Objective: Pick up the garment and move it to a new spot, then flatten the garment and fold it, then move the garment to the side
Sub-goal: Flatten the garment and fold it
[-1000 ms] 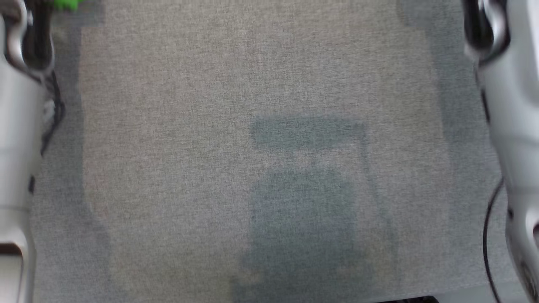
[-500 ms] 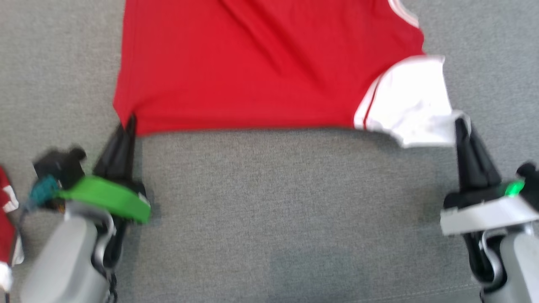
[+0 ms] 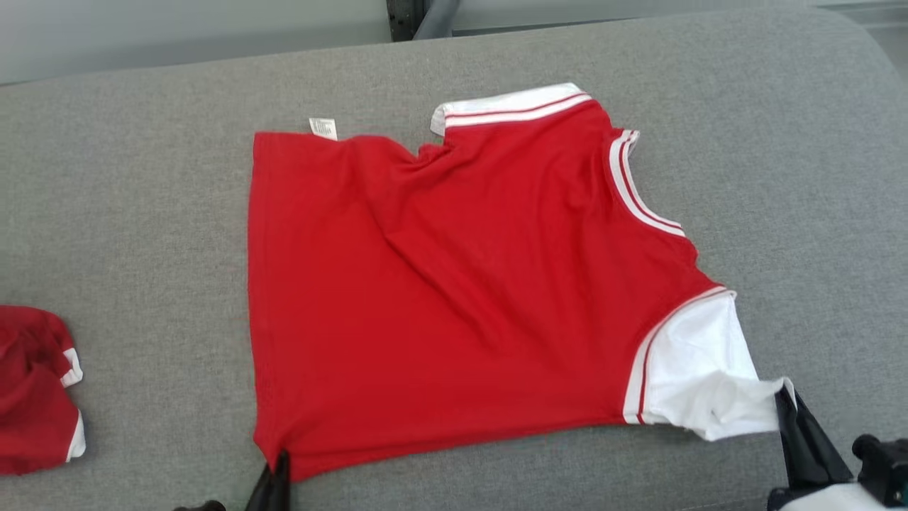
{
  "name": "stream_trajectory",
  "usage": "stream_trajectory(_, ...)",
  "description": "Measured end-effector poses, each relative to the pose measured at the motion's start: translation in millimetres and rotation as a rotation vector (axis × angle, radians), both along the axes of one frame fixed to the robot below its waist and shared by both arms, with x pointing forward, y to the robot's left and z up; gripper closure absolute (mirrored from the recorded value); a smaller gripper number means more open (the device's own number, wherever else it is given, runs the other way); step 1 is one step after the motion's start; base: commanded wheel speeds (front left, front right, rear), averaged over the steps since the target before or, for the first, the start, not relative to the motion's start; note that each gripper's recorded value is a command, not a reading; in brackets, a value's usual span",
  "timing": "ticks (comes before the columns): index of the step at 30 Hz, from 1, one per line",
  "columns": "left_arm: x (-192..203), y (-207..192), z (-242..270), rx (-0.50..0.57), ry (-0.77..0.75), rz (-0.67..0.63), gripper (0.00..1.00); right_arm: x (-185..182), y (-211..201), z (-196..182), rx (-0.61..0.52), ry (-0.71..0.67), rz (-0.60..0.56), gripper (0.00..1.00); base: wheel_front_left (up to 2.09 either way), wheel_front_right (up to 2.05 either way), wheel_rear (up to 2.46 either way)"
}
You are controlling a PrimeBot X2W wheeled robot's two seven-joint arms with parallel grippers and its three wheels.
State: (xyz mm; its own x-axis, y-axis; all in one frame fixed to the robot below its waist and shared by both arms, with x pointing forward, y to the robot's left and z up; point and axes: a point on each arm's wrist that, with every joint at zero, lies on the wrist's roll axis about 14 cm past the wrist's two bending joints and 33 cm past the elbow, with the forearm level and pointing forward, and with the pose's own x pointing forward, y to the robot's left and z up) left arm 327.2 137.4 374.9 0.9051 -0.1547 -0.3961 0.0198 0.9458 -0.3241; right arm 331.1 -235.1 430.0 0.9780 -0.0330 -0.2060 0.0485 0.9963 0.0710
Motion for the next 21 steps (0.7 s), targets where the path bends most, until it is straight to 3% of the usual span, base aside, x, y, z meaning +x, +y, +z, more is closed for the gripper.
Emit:
stream_trajectory(5,-25.9,-7.9,2.8,-0.020,0.008,0.006,1.00,-36.3,-2.6,-18.2,0.005,0.074,-0.025,1.00,0.00,0.00,0.00)
stream_trajectory(21,-32.8,-6.7,12.5,-0.026,-0.020,0.019,1.00,-40.0,7.9,-8.1,0.035,0.035,-0.008,1.00,0.00,0.00,0.00)
